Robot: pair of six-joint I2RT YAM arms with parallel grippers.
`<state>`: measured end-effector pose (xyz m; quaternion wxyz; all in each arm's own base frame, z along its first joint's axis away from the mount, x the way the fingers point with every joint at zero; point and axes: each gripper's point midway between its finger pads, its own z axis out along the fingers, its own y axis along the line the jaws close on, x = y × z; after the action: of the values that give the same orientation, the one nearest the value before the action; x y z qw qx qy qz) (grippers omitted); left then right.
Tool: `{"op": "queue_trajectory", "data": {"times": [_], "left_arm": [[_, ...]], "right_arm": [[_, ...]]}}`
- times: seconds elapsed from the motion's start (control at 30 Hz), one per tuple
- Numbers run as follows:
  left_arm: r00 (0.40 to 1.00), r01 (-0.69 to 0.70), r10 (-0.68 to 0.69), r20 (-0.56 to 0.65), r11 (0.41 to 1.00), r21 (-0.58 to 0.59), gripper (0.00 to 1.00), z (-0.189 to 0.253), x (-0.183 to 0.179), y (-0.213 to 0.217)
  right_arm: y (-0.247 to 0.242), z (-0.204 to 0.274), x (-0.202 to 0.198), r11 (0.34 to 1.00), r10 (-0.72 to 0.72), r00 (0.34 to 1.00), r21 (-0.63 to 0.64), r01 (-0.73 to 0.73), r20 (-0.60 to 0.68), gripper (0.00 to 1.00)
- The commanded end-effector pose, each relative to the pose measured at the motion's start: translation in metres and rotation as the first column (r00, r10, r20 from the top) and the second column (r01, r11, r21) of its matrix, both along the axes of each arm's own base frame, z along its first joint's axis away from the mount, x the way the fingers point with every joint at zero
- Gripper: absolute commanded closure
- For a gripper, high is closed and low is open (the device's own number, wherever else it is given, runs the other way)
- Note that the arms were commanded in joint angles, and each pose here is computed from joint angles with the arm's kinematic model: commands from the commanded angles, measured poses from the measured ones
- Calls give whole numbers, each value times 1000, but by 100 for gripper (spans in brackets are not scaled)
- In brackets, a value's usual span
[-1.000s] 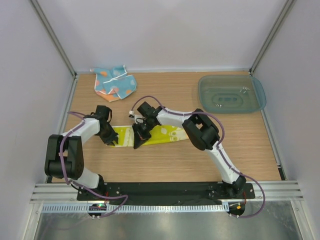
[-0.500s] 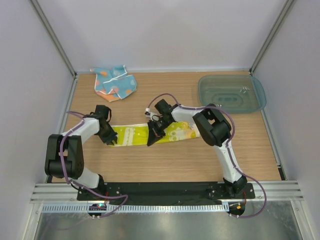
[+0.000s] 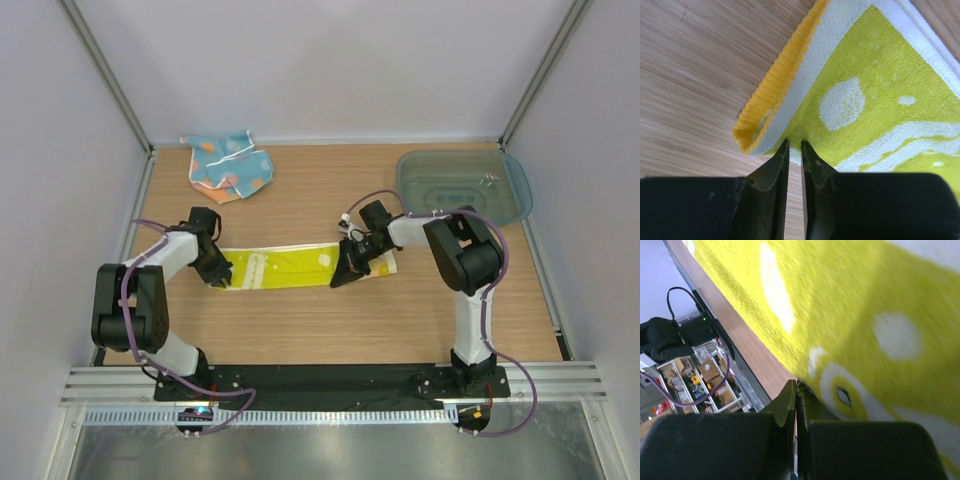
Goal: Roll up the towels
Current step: Fold the towel
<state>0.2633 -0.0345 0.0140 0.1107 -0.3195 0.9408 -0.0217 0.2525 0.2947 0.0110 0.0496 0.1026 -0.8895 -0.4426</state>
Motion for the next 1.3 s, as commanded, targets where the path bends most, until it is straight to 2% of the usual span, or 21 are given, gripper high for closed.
{"op": "queue_trajectory", "data": {"times": [0.0,0.17,0.27,0.47,0.67,0.77,0.93,1.1,1.23,1.27], "left_arm": [[1000,-14,16,-18,997,79,84,-8,2,17],[999,-11,14,-35,997,81,85,-8,4,17],[999,-9,12,-40,997,77,86,-9,4,16],[999,-8,13,-53,996,90,86,-12,4,19],[998,-7,12,-58,996,93,87,-13,4,20],[998,-6,11,-56,995,96,87,-13,3,20],[998,-7,13,-59,995,97,88,-14,3,20],[999,-7,12,-53,996,93,88,-13,4,19],[1000,-8,11,-29,996,87,87,-5,8,18],[999,-7,9,-32,996,87,85,-2,7,18]], "right_arm": [[-21,-12,21,991,-86,991,-94,96,106,99],[-53,-18,33,968,-205,973,-123,218,109,99],[-78,-20,44,935,-310,945,-146,323,102,99],[-118,-13,63,865,-482,871,-109,491,98,99],[-127,-8,62,847,-510,855,-119,518,96,99],[-151,-12,61,792,-568,814,-188,580,117,99],[-169,-5,60,749,-595,786,-238,618,169,99],[-162,29,72,776,-568,797,-190,601,205,98],[-155,60,75,795,-536,803,-165,584,261,91],[-152,67,74,797,-530,801,-158,583,280,86]]}}
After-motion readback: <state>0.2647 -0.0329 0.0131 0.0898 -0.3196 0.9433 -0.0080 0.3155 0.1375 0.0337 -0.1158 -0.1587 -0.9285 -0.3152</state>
